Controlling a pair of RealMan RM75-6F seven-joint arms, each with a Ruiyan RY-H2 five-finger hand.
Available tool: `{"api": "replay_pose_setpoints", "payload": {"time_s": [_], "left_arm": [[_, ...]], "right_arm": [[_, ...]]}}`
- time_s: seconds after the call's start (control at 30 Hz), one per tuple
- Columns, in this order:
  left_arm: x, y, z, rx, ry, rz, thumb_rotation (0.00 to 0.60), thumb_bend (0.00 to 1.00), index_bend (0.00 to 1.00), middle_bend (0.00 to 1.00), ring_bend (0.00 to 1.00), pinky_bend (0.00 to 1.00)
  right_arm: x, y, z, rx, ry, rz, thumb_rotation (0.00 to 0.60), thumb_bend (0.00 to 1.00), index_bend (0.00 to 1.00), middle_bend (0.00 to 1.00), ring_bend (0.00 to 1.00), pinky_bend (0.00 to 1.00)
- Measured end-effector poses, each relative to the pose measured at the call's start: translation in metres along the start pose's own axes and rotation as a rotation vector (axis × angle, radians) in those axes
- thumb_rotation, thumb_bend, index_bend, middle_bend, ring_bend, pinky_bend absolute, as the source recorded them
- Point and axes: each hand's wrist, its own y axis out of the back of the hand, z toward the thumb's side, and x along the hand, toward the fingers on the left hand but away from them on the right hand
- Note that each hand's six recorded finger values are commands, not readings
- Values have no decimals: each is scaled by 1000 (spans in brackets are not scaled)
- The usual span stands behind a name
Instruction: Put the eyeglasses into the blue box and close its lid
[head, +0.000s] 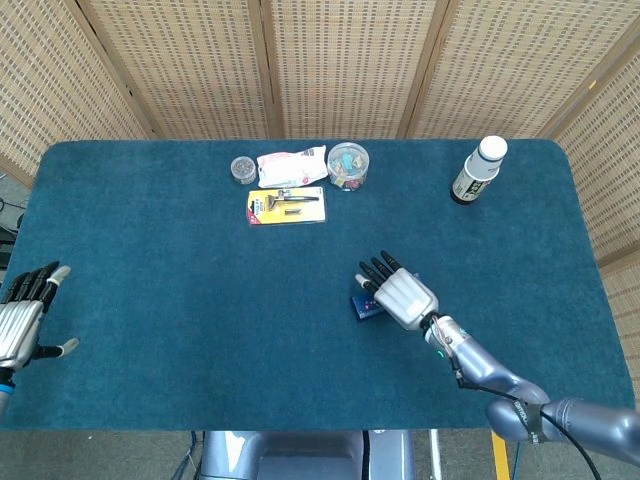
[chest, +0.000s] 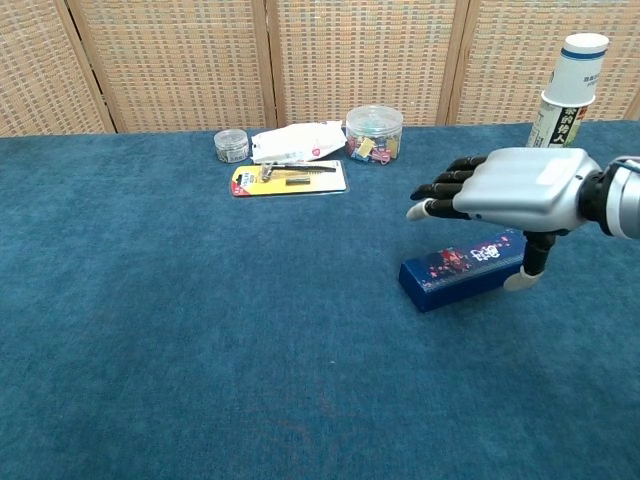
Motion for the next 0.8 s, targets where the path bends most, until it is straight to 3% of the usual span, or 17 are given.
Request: {"api": "replay_pose_setpoints", "payload": {"time_s": [0.1,0.3,0.53,0.67,0.8], "left_arm": [[0,1,-1,-4,3,3,600,8,0,0,0,0],[1,1,-2,-6,4,-2,600,8,0,0,0,0],[1,0,-1,-4,5,-4,600,8,0,0,0,0],[2,0,-1,-3,5,-5,600,8,0,0,0,0],[2,0,-1,-3,5,-4,600,8,0,0,0,0]], "right_arm": [[-9,0,3,23,29,27,600,0,0,0,0,26],[-27,-13,-7,30,2,42,600,0,34,39,0,26],[-37,-21,-4,26,20,54,600,11,256,218,0,51],[-39,-21,-1,16,22,38,600,75,430,366,51,85],[-40,-19,-1,11,18,9,600,146,509,440,106,120]]}}
